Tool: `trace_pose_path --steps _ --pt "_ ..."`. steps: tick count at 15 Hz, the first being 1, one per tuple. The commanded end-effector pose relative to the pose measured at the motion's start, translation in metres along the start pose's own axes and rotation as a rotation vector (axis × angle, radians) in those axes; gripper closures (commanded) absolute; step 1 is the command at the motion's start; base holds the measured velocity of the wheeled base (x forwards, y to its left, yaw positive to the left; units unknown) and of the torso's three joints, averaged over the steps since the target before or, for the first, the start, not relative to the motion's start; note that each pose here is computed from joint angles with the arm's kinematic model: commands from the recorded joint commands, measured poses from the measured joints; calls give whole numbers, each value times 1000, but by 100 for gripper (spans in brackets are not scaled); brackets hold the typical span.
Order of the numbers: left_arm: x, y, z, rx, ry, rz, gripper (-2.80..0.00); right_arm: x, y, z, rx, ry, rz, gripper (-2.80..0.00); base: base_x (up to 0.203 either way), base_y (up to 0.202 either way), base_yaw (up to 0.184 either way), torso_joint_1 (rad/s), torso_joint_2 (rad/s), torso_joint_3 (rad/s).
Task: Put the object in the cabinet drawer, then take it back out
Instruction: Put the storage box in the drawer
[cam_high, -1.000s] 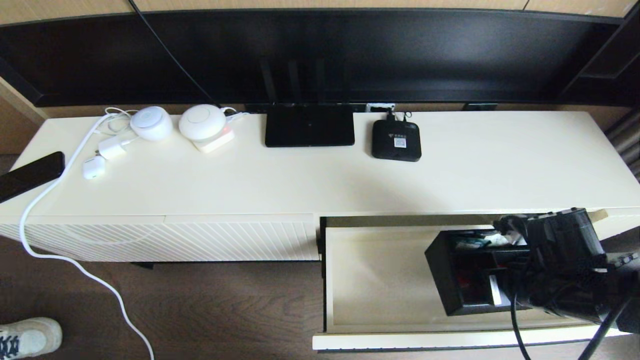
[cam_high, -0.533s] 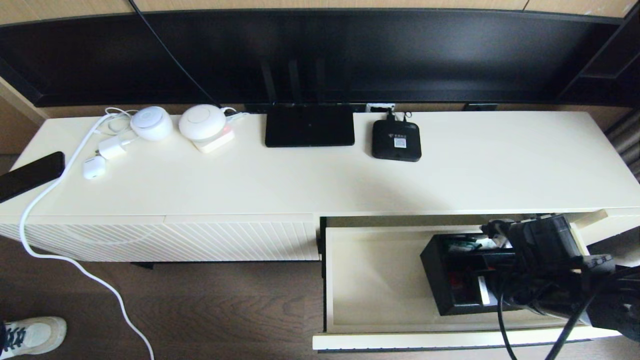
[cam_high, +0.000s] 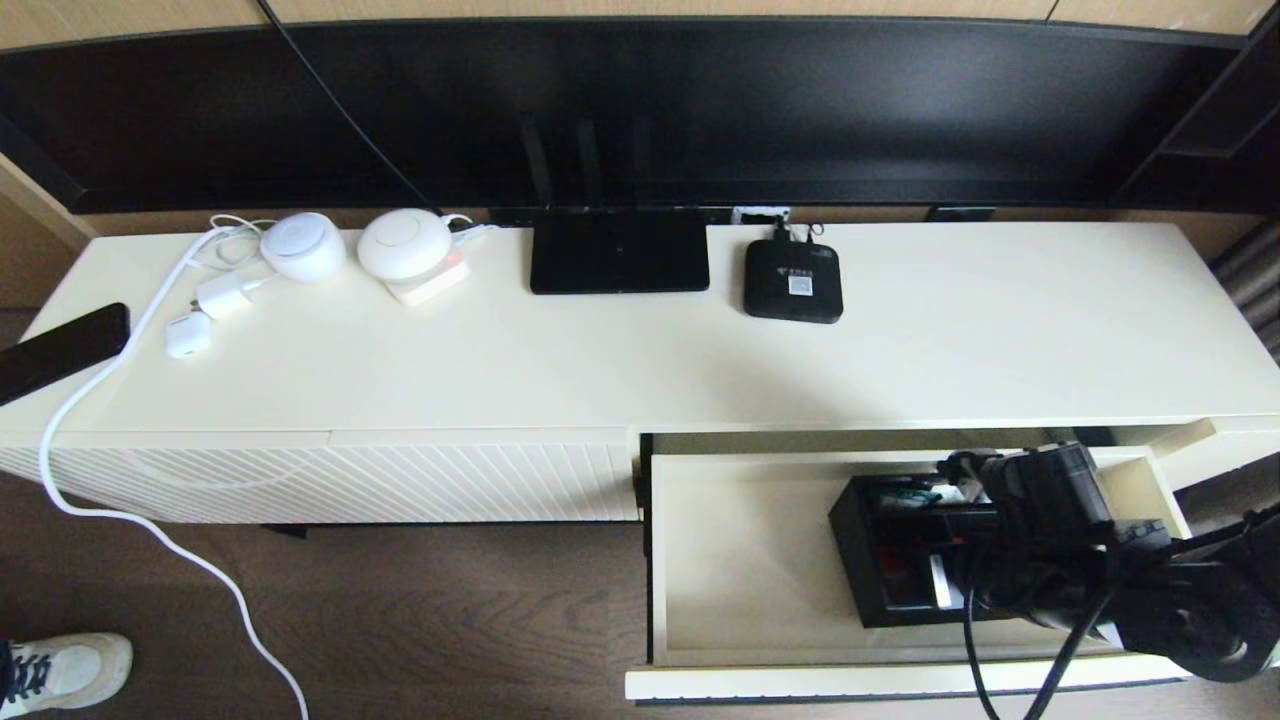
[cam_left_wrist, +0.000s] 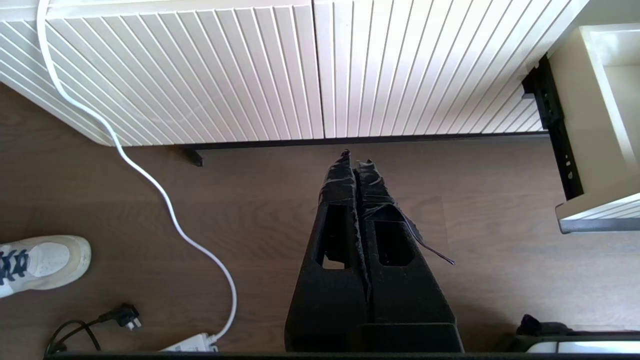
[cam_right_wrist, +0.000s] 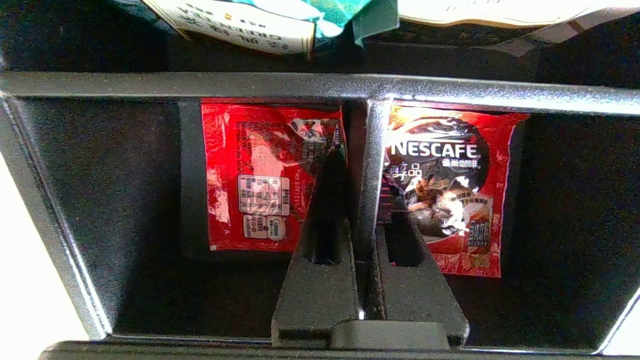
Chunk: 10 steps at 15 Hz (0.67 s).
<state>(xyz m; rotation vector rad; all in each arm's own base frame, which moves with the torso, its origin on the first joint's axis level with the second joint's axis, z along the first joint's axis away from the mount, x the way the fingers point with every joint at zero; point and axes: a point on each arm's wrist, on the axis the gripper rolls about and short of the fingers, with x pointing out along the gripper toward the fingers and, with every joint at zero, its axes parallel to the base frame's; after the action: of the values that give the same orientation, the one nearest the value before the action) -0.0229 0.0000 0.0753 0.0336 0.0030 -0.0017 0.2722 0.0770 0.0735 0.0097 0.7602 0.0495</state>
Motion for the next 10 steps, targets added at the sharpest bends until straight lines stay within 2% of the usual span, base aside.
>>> trace_pose_path --steps 1,4,5,10 --pt "0 0 0 0 2 0 0 6 1 -3 -3 19 -7 0 0 0 0 0 0 0" --pt "0 0 0 0 2 0 0 10 0 -5 -4 26 -31 0 0 0 0 0 0 0" --pt "0 0 0 0 3 0 0 9 1 -2 -1 15 -32 -280 0 0 0 0 0 0" --pt "0 0 0 0 0 0 0 -8 -1 6 2 -36 -21 -280 0 0 0 0 0 0"
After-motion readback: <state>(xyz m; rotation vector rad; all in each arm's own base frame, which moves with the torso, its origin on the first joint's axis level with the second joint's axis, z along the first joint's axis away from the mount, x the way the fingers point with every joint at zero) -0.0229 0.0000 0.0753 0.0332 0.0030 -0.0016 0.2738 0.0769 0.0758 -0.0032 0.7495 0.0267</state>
